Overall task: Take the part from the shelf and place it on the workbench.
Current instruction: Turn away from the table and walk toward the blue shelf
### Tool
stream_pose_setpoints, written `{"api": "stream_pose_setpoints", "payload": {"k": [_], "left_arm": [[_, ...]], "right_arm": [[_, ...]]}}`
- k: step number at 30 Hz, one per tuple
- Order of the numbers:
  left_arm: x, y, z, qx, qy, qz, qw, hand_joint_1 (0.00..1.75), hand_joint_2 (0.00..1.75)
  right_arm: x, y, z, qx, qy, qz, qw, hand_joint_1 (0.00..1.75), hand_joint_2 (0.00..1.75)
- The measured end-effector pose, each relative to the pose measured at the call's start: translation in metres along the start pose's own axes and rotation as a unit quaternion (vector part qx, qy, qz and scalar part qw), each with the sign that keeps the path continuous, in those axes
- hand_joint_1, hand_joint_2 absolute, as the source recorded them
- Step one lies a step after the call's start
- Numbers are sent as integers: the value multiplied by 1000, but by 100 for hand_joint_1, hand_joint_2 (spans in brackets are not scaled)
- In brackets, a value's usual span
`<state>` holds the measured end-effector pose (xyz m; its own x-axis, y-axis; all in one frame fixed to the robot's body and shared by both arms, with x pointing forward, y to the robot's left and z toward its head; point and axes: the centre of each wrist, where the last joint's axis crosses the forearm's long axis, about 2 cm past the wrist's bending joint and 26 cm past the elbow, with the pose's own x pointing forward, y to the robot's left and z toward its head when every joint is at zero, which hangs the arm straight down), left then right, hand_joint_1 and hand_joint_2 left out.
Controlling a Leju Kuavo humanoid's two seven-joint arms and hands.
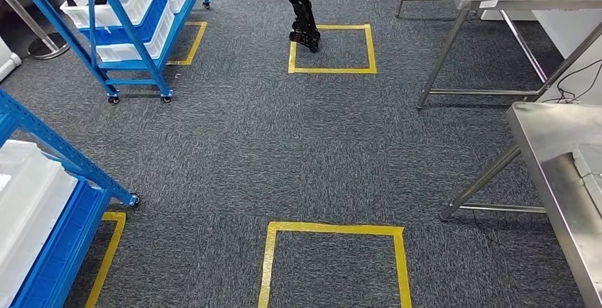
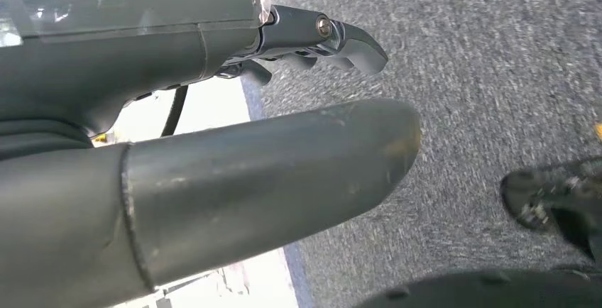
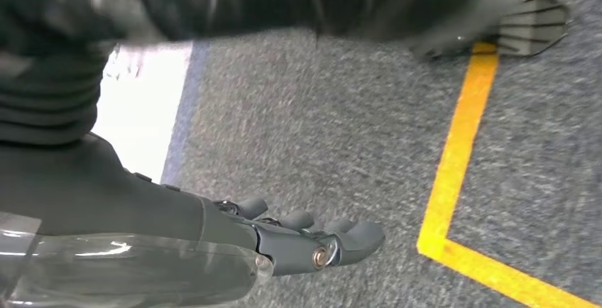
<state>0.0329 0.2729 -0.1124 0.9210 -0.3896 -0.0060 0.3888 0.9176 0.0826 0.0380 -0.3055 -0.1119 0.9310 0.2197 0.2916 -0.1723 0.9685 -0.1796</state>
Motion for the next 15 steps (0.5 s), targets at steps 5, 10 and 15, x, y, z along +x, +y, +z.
{"api": "stream_pose_setpoints", "payload": {"k": [5, 10, 15], "left_arm": [[0, 0, 0, 0, 2, 3, 1000, 0, 0], [2, 0, 0, 0, 2, 10, 1000, 0, 0], [2, 0, 0, -1, 5, 16, 1000, 0, 0]], "right_arm": [[-1, 1, 0, 8, 1, 1, 1000, 0, 0], [0, 2, 0, 12, 0, 1, 1000, 0, 0], [2, 3, 0, 13, -2, 1, 1000, 0, 0]]}}
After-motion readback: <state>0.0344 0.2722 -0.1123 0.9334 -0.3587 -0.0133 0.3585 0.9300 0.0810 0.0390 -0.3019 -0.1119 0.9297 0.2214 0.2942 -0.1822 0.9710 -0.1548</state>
